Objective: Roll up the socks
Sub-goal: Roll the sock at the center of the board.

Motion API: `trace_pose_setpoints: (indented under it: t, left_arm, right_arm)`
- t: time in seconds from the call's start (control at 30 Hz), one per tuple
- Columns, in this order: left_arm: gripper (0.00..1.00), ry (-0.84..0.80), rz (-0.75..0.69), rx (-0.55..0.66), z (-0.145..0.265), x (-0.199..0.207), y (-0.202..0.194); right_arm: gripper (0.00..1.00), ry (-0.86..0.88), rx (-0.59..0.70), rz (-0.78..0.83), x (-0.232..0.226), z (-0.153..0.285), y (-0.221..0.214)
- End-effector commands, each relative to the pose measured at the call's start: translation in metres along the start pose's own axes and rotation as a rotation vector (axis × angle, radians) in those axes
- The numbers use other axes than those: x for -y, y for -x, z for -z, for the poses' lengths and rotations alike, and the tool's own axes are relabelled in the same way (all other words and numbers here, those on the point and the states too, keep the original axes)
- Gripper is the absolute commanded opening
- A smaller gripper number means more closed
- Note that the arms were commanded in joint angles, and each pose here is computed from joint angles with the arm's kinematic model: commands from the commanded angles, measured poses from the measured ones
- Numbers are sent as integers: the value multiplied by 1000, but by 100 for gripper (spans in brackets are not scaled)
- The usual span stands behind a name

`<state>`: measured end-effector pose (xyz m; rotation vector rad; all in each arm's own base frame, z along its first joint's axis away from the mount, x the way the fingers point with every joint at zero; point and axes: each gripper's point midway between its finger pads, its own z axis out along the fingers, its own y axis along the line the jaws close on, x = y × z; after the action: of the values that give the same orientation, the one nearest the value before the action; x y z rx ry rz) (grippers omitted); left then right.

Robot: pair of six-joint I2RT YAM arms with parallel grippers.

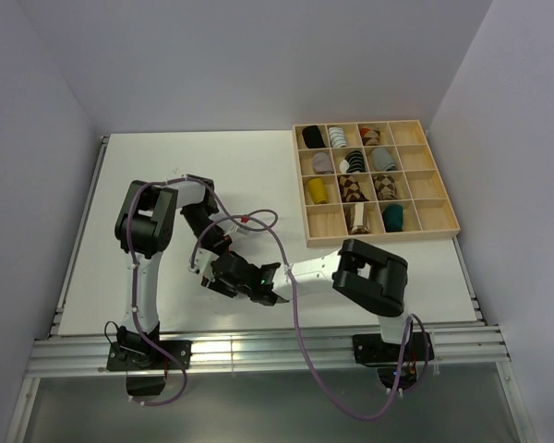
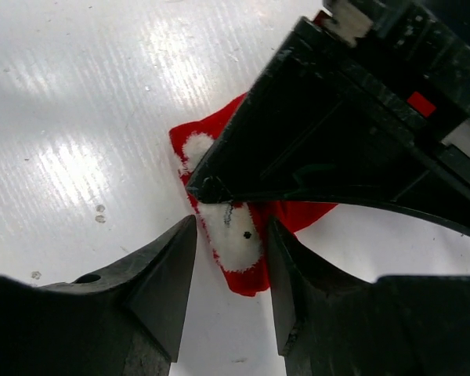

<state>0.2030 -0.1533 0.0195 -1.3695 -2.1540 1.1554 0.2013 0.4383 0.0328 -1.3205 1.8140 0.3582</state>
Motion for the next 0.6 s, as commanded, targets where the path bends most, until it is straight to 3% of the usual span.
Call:
trace_pose_setpoints:
  t: [0.0, 0.23, 0.37, 0.47, 0.5, 0.57]
  left_arm:
    - [0, 70, -108, -22, -1, -19, -2]
    - [0, 70, -122, -14, 0, -15, -2]
    - [0, 72, -144, -5, 1, -11, -1]
    - [9, 96, -158, 19, 8, -8, 8]
    - [18, 109, -167, 36, 13, -5, 12]
    - [25, 131, -184, 81, 22, -1, 23]
  right_arm:
    - [48, -38, 34, 45, 2, -3, 19]
    - [39, -50, -3, 72, 1, -15, 5]
    - [22, -61, -35, 74, 1, -22, -5]
    - [11, -46, -63, 65, -2, -21, -11]
    - [9, -40, -81, 65, -3, -19, -15]
    - [7, -27, -96, 45, -5, -15, -19]
